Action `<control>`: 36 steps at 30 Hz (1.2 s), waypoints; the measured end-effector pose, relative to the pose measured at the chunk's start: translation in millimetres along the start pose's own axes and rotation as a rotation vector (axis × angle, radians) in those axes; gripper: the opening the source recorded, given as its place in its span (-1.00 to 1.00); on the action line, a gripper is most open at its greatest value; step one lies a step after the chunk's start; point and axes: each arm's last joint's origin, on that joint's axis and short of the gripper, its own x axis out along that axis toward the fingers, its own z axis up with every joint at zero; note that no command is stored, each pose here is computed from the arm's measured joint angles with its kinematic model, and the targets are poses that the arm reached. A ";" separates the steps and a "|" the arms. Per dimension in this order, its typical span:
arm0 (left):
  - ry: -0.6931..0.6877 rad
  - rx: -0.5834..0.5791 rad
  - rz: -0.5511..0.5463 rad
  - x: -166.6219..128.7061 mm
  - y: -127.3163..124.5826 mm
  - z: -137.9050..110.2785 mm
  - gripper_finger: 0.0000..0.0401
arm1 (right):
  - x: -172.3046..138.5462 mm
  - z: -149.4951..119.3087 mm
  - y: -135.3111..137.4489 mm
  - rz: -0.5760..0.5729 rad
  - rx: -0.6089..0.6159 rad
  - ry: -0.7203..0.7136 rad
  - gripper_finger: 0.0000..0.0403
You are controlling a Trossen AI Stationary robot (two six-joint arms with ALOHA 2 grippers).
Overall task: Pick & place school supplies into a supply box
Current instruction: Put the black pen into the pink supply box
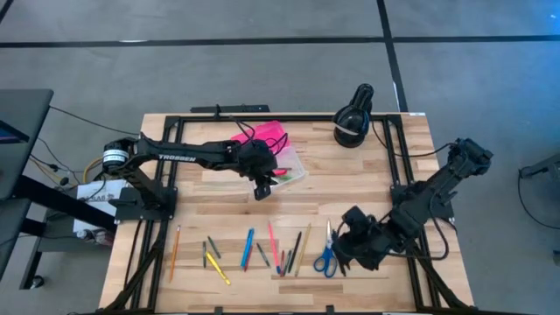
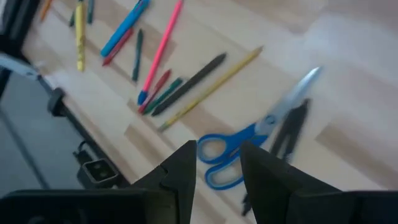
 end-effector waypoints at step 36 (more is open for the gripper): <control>-0.020 0.033 0.054 -0.2 1.7 1.7 -0.31 | 95.8 -32.5 -25.5 -0.370 0.081 0.168 -0.42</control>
